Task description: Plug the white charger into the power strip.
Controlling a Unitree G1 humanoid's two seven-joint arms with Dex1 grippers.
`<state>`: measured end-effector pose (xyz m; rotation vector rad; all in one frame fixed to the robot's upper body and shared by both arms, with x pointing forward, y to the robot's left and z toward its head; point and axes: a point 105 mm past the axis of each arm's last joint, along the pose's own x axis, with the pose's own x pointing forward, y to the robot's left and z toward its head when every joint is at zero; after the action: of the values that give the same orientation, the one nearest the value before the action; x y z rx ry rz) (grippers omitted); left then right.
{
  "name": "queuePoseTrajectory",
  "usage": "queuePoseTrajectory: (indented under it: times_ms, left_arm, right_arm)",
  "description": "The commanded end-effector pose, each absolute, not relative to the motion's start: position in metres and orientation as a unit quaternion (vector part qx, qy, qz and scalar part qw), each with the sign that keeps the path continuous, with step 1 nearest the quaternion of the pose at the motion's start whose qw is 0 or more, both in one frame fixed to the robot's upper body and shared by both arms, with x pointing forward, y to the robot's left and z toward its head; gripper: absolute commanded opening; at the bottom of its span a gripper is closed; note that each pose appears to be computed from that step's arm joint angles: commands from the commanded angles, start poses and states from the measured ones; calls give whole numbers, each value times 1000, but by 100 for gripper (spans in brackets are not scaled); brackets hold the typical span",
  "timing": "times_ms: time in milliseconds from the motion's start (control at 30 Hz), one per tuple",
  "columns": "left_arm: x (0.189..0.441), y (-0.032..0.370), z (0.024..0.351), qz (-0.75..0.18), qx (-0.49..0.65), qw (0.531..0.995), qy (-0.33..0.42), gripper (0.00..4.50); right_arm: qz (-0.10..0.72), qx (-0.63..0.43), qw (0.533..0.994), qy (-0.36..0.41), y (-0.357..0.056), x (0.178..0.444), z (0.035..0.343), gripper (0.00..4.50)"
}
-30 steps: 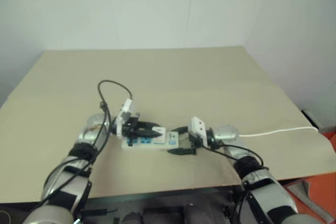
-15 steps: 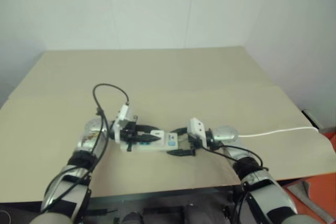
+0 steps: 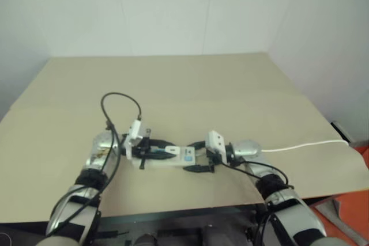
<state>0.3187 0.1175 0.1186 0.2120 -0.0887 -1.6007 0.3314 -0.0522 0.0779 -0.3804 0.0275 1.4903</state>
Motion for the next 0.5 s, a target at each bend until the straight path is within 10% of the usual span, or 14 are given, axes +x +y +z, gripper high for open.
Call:
queuePoseTrajectory:
  times_ms: [33, 400, 500]
  left_arm:
    - [314, 137, 82, -699, 99, 707, 45, 99]
    - [315, 137, 80, -694, 81, 713, 55, 99]
    - [314, 138, 80, -696, 83, 711, 53, 194]
  right_arm:
    - [683, -180, 707, 40, -56, 323, 61, 342]
    - [682, -182, 707, 41, -56, 323, 60, 342]
    - [681, -183, 708, 40, -56, 323, 60, 342]
